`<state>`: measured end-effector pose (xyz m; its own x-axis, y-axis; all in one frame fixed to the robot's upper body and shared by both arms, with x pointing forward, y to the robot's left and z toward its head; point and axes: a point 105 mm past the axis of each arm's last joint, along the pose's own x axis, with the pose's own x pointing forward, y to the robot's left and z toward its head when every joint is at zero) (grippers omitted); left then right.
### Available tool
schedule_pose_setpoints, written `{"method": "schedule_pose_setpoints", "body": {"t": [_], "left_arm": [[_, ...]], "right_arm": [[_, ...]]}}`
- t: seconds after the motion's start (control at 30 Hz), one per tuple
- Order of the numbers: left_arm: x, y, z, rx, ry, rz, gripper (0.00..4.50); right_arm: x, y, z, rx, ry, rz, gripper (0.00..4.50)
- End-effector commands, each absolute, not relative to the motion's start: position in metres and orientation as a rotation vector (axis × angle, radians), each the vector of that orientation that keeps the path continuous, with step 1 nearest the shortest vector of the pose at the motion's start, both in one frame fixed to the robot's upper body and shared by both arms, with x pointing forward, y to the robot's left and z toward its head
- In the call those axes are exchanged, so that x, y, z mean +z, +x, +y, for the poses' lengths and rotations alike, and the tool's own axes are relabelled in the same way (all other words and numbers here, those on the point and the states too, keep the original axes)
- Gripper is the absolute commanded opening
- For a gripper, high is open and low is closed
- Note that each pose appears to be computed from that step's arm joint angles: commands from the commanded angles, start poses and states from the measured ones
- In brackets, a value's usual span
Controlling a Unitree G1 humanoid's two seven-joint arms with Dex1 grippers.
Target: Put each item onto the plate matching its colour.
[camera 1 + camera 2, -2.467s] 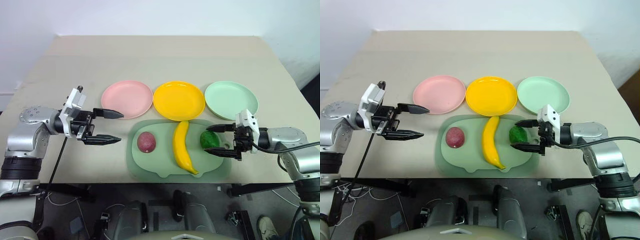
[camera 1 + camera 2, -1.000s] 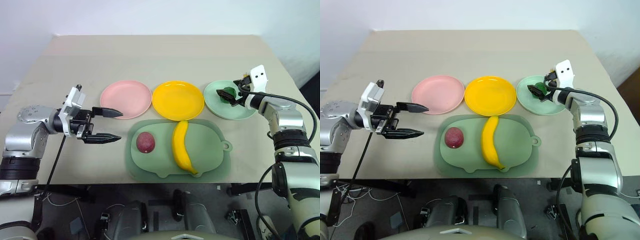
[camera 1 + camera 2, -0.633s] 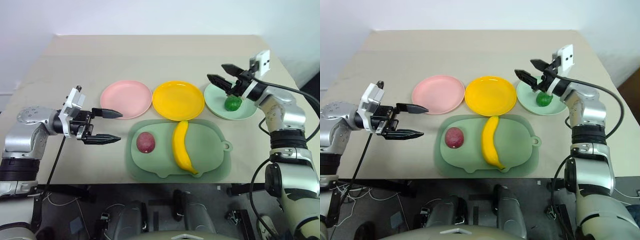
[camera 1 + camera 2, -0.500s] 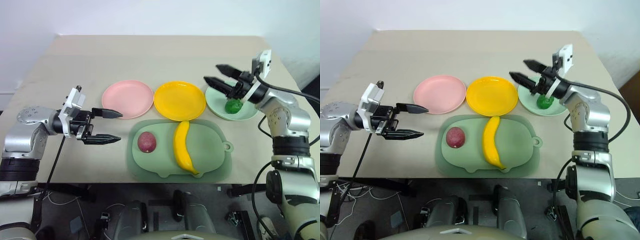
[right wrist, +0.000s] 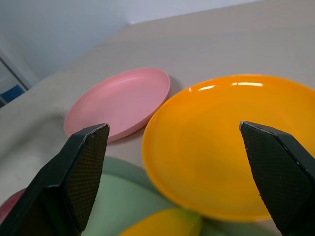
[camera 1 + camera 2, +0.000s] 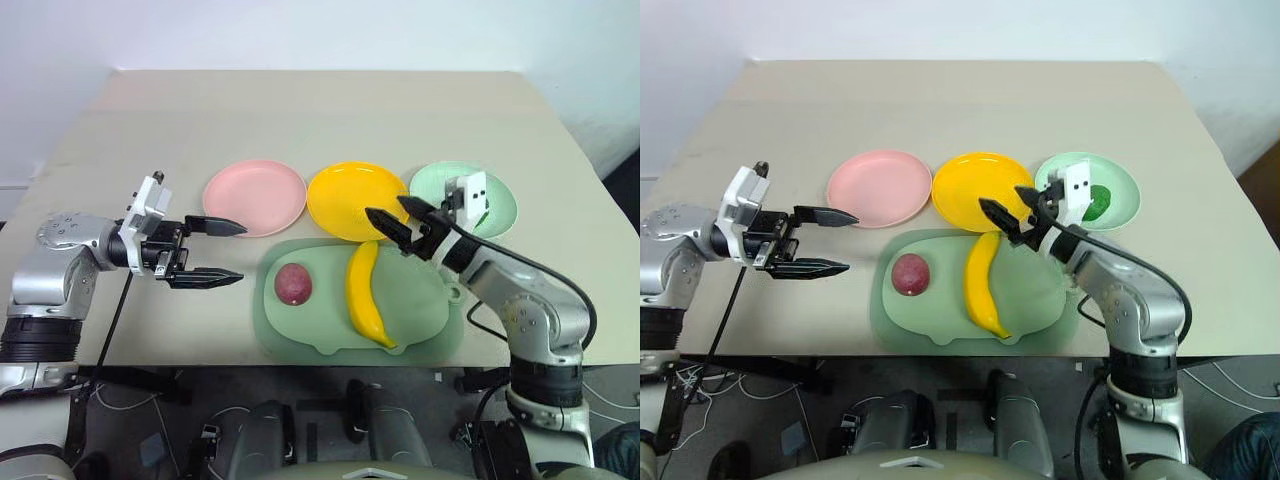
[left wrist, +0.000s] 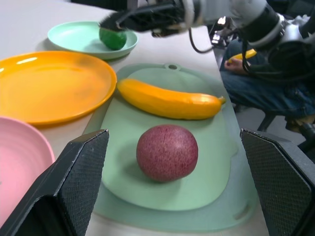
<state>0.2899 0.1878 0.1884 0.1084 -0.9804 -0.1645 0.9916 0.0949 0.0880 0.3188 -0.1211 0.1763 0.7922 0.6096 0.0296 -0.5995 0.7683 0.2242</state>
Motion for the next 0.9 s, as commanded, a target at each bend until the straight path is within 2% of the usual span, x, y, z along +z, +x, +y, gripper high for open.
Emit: {"method": "schedule_pose_setpoints", "body": {"t": [0.03,0.3,0.5,0.63,0.9], "left_arm": [[0.197,0.292,0.186,-1.474,0.216,0.030,4.50],[0.197,0.295,0.185,-1.495,0.222,0.038,4.50],[0.199,0.296,0.184,-1.503,0.229,0.044,4.50],[0.199,0.297,0.184,-1.506,0.235,0.053,4.50],[0.200,0.299,0.184,-1.506,0.229,0.053,4.50]], "right_arm": [[0.186,0.307,-0.120,0.644,0.257,-0.006,4.45],[0.151,0.289,-0.120,0.589,0.120,0.072,4.45],[0.134,0.299,-0.118,0.520,0.132,0.071,4.45],[0.130,0.293,-0.108,0.554,0.271,0.087,4.45],[0.107,0.276,-0.092,0.637,0.224,0.217,4.45]]}}
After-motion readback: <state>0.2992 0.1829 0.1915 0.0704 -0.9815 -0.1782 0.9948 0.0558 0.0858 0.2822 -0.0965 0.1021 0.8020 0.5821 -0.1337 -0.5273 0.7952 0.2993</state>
